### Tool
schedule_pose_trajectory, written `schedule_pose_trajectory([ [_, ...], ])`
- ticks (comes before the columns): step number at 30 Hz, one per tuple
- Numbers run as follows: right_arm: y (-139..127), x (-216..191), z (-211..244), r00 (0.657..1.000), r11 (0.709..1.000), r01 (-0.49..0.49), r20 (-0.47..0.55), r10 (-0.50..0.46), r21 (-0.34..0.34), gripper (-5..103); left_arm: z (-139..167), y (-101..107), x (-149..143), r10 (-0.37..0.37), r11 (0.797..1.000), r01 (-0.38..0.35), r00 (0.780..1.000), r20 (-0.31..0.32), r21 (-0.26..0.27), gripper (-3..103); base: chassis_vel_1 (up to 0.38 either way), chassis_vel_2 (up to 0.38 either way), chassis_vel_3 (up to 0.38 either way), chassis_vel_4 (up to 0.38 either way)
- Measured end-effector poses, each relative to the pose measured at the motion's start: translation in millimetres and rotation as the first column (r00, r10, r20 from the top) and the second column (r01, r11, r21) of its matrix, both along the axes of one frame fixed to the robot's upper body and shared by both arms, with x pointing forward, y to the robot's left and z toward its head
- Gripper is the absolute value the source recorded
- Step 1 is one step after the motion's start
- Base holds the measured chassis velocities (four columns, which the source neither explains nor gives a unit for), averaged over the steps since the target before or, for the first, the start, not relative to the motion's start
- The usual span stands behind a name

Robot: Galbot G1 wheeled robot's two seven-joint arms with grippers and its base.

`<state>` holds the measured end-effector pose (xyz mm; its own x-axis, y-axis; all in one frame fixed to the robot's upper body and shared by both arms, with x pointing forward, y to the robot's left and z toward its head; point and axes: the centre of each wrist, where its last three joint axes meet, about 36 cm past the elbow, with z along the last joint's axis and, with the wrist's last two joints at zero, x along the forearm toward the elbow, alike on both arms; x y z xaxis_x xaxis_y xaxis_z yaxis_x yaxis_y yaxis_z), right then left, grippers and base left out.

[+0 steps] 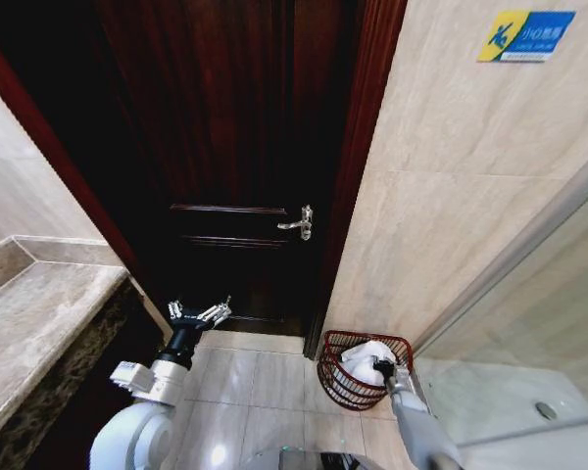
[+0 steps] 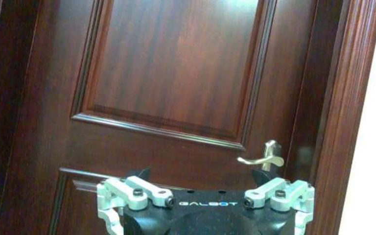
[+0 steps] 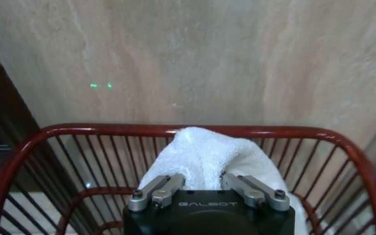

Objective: Discard the used towel into the hamper.

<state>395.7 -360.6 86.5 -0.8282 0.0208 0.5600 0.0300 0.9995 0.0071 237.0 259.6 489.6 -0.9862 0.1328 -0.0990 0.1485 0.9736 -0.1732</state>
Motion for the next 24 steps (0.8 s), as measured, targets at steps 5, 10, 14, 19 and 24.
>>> schedule_pose_trajectory([
  [5,12.3,16.8,2.9,0.998,0.999,-0.026,-0.055,0.029,0.044,31,0.0,0.0,0.0,0.0,1.0,0.0,1.0,0.0,0.0,100,0.0,0.0,0.0,0.0],
  [10,25.0,43.3,10.3,0.996,0.998,-0.014,-0.089,0.021,0.068,19,0.0,0.0,0.0,0.0,1.0,0.0,1.0,0.0,0.0,100,0.0,0.0,0.0,0.0],
  [14,27.6,54.8,13.9,0.99,0.997,-0.028,-0.139,0.038,0.07,9,0.0,0.0,0.0,0.0,1.0,0.0,1.0,0.0,0.0,100,0.0,0.0,0.0,0.0],
  [19,29.2,50.0,8.5,0.975,0.992,-0.058,-0.208,0.08,0.111,5,0.0,0.0,0.0,0.0,1.0,0.0,1.0,0.0,0.0,100,0.0,0.0,0.0,0.0],
  [24,34.4,39.8,1.1,0.968,0.979,-0.121,-0.199,0.154,0.165,5,0.0,0.0,0.0,0.0,1.0,0.0,1.0,0.0,0.0,100,0.0,0.0,0.0,0.0],
])
